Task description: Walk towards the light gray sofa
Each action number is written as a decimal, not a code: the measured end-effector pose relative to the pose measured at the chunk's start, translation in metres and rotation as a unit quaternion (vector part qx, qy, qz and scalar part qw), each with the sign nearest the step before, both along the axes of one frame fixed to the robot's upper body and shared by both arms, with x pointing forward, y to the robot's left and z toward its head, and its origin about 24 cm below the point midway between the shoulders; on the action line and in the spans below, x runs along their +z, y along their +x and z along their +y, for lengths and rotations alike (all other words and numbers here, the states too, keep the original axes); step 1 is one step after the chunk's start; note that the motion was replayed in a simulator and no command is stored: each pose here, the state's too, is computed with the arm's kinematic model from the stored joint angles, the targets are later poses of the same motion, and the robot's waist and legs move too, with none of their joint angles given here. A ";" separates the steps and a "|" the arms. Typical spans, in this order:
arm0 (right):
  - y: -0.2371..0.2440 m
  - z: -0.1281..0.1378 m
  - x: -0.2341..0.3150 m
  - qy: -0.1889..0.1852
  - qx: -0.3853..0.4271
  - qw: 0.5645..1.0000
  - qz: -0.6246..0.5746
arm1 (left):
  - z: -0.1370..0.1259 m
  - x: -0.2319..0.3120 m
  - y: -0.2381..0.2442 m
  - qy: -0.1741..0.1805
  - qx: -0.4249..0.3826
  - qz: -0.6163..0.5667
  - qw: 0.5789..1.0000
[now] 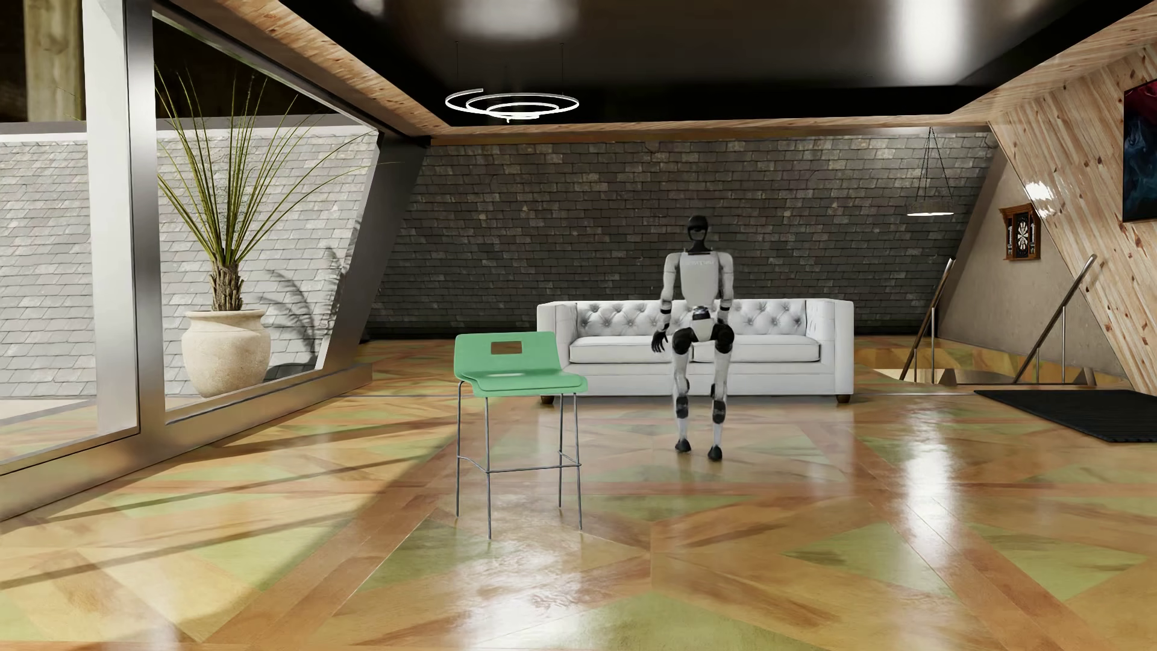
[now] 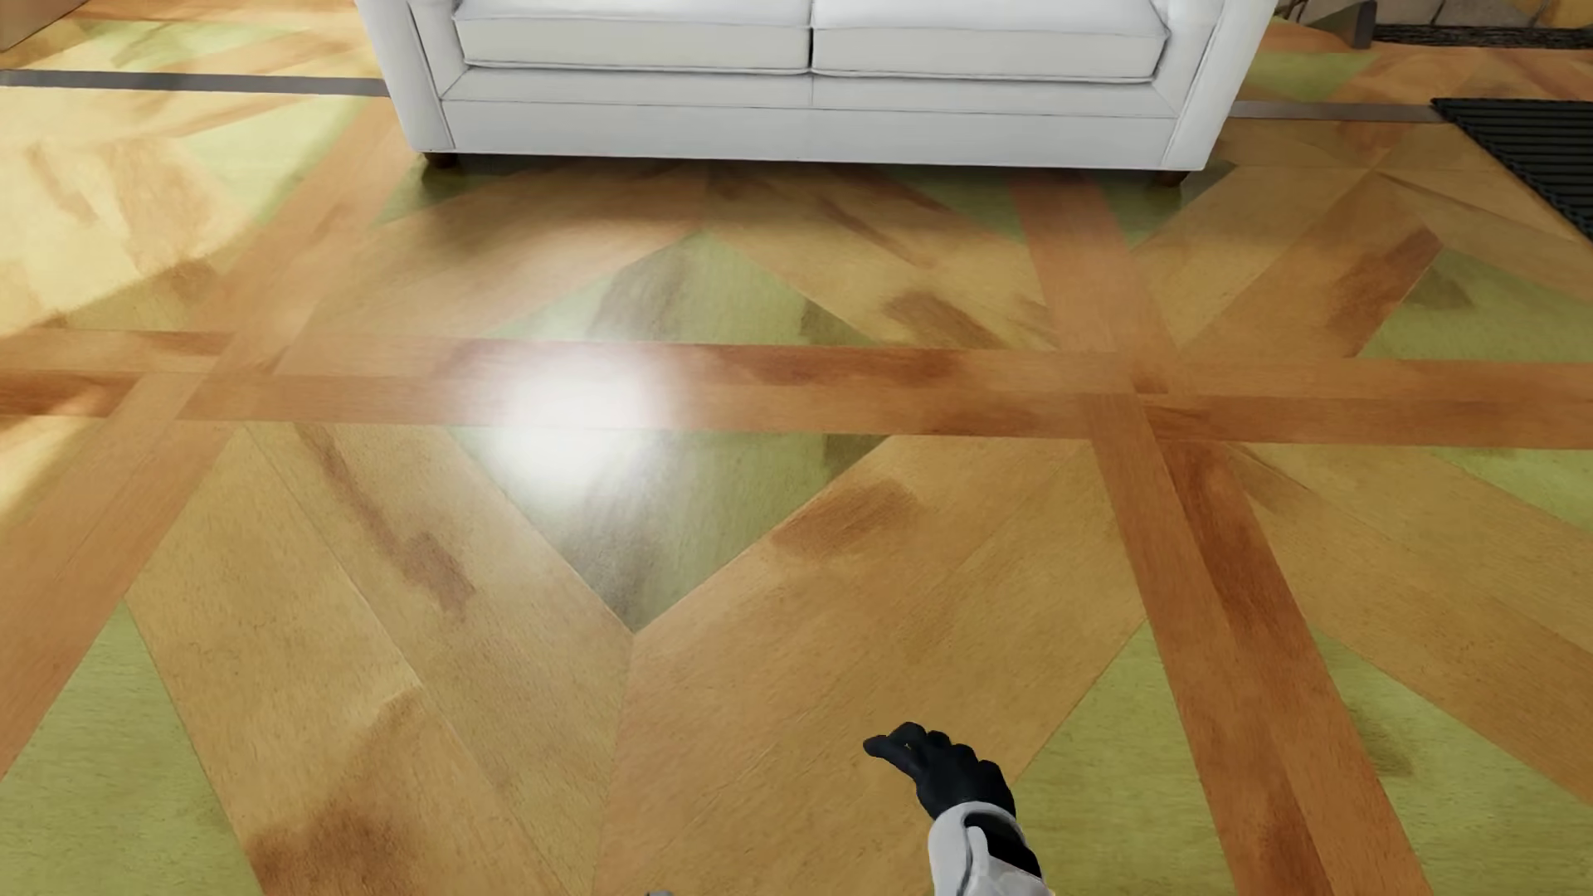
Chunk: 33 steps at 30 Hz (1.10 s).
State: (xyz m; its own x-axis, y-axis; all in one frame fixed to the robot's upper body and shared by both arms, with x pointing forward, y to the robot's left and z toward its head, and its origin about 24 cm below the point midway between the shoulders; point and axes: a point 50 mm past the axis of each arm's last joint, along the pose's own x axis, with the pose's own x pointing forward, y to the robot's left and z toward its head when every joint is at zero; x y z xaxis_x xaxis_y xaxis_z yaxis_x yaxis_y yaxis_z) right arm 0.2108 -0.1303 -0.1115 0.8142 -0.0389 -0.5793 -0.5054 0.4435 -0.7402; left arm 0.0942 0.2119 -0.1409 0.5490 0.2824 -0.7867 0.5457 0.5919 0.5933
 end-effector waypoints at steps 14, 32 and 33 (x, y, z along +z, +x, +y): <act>-0.072 -0.036 -0.035 -0.107 0.095 0.982 0.126 | -0.036 -0.012 0.005 -0.042 -0.021 0.041 0.998; -0.140 -0.035 -0.056 -0.050 -0.047 0.968 0.242 | -0.030 -0.001 0.046 -0.010 -0.102 0.002 0.995; -0.128 -0.030 -0.054 -0.044 -0.034 0.973 0.222 | -0.027 -0.003 0.040 -0.012 -0.122 0.027 0.992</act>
